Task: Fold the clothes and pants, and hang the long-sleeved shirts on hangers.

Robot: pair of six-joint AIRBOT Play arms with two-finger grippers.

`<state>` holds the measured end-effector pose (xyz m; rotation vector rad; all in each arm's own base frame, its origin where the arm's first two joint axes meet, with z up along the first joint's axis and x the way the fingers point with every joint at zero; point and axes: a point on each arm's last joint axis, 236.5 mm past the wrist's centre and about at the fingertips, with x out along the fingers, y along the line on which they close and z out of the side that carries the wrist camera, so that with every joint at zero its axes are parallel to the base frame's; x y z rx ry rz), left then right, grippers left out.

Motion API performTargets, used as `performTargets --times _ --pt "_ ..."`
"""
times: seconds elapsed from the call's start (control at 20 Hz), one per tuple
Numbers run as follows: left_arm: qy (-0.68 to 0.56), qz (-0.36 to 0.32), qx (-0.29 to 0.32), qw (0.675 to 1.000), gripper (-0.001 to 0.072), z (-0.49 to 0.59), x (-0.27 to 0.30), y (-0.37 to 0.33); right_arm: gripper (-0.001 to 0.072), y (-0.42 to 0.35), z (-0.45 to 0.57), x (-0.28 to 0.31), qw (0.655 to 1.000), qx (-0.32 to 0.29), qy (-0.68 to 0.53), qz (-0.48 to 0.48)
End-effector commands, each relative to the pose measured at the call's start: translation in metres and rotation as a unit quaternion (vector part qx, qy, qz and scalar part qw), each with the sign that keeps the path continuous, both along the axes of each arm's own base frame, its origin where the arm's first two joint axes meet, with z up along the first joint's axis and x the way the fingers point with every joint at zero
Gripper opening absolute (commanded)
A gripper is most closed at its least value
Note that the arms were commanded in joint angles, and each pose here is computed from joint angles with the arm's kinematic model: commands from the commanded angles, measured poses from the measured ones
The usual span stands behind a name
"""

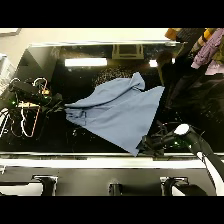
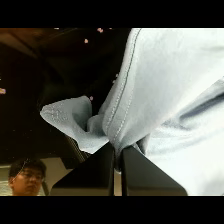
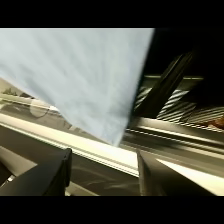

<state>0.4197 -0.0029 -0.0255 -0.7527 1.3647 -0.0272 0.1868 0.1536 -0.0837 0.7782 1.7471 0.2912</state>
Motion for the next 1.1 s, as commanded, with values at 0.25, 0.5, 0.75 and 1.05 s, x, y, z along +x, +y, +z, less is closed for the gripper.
performTargets --times 0.25,0.5,0.75,1.05 --pt "0.000 0.000 0.000 1.000 0.0019 0.000 0.000 0.000 0.0470 0.006 -0.006 0.010 0.999 0.000 -0.017 -0.037" --pt "-0.003 0.001 0.001 1.000 0.0019 0.000 0.002 0.001 0.0470 0.035 -0.023 0.004 0.999 -0.032 -0.021 -0.023" --pt "-0.003 0.001 0.002 1.000 0.0020 0.000 0.002 0.001 0.0167 0.044 -0.023 0.011 0.998 -0.031 -0.035 -0.036" --pt "-0.015 0.012 -0.006 1.000 0.0018 0.010 0.004 0.004 0.0029 0.038 0.030 0.062 0.987 -0.012 -0.141 -0.074"
